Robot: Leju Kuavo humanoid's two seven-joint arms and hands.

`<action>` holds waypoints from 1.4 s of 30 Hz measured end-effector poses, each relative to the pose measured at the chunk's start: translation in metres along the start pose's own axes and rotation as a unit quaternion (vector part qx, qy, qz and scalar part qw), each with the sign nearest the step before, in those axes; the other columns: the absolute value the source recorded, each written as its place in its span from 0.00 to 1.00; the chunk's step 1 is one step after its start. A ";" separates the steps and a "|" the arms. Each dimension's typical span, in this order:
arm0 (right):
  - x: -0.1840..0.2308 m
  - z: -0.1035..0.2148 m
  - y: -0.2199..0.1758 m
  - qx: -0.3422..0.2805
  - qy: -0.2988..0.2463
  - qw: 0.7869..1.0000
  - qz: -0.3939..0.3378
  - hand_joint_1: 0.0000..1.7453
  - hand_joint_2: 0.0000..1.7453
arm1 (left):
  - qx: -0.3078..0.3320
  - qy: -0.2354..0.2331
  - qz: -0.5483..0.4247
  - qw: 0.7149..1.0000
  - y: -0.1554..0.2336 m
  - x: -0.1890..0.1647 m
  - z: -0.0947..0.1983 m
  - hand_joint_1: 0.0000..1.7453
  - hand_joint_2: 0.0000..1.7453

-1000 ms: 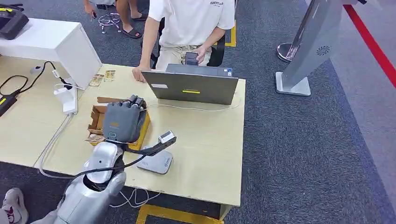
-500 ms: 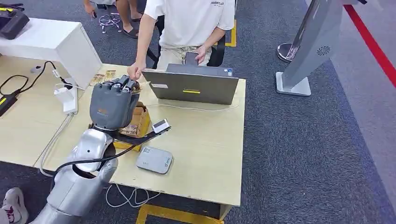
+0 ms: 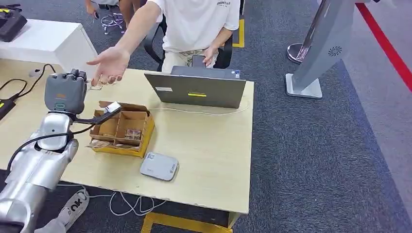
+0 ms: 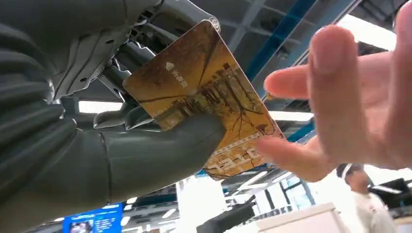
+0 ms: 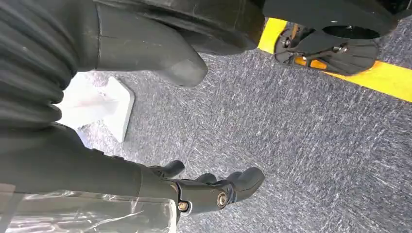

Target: Pass the card to the sensor for recognition and then transmit it.

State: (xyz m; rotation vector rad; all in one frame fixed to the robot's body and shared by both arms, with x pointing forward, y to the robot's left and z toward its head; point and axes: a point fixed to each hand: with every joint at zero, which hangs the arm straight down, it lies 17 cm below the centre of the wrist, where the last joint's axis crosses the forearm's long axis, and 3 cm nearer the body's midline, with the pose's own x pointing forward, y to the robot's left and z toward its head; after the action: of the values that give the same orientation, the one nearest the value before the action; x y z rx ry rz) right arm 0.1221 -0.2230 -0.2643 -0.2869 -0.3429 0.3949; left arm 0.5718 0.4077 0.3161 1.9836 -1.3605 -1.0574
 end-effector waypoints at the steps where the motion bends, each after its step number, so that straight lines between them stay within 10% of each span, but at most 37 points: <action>1: 0.000 0.000 0.000 0.000 0.000 1.000 0.000 0.00 1.00 | -0.004 0.000 -0.002 1.000 -0.003 -0.002 0.001 1.00 1.00; 15: 0.001 0.000 0.000 0.000 -0.003 1.000 0.000 0.00 1.00 | -0.018 0.006 -0.004 1.000 -0.014 -0.005 0.008 1.00 1.00; 16: 0.001 0.000 0.000 0.000 -0.003 1.000 0.000 0.00 1.00 | -0.019 0.006 -0.003 1.000 -0.015 -0.004 0.008 0.00 1.00; 42: 0.001 0.000 0.000 -0.001 -0.005 1.000 -0.027 0.00 1.00 | 0.039 -0.101 0.122 0.987 0.060 0.121 0.078 0.00 1.00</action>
State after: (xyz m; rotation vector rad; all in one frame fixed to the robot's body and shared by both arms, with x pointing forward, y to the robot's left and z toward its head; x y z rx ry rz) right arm 0.1233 -0.2225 -0.2637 -0.2774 -0.3596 0.3422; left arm 0.4995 0.2746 0.2790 1.7434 -1.7253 -1.1266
